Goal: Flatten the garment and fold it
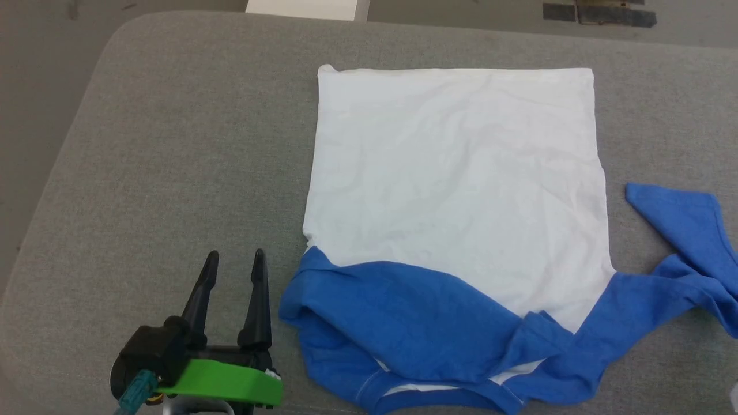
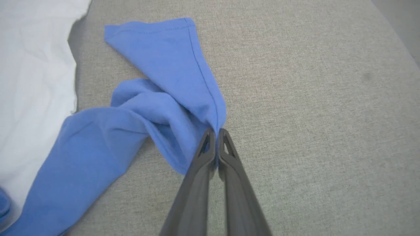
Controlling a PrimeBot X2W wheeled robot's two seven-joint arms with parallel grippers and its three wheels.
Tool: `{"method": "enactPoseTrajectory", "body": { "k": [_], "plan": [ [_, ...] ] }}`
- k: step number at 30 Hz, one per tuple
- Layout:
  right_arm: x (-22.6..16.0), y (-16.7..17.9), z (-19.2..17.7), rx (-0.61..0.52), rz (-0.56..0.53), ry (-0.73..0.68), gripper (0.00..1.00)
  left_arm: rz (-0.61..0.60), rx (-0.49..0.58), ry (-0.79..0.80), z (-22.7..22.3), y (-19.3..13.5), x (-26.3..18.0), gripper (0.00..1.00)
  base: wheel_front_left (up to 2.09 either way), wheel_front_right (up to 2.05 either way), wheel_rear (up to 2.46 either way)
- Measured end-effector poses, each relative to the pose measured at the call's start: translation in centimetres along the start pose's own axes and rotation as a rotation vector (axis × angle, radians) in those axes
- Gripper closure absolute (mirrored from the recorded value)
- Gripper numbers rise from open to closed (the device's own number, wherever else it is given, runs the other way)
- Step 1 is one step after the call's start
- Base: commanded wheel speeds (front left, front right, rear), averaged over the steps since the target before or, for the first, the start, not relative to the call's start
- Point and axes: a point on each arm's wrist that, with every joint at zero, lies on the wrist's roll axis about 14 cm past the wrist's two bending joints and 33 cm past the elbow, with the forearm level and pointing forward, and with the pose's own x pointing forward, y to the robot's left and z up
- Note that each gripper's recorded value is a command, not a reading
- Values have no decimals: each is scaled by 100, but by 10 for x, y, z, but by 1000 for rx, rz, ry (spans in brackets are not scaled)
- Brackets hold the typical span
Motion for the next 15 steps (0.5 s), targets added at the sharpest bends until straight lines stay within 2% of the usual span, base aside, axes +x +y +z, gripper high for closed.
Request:
{"method": "enactPoseTrajectory", "body": {
  "k": [4, 10, 15],
  "plan": [
    [-1, 6, 19, -14, 25, -59, 0, -3, -1, -9, 4, -1, -4, 0, 0, 0, 0],
    [8, 4, 72, -94, 37, -142, 0, -13, -1, -6, 5, -3, -2, 0, 0, 0, 0],
    [31, 3, 91, -143, 34, -93, 0, -21, 6, 12, -1, -4, 2, 0, 0, 0, 0]
  ]
}}
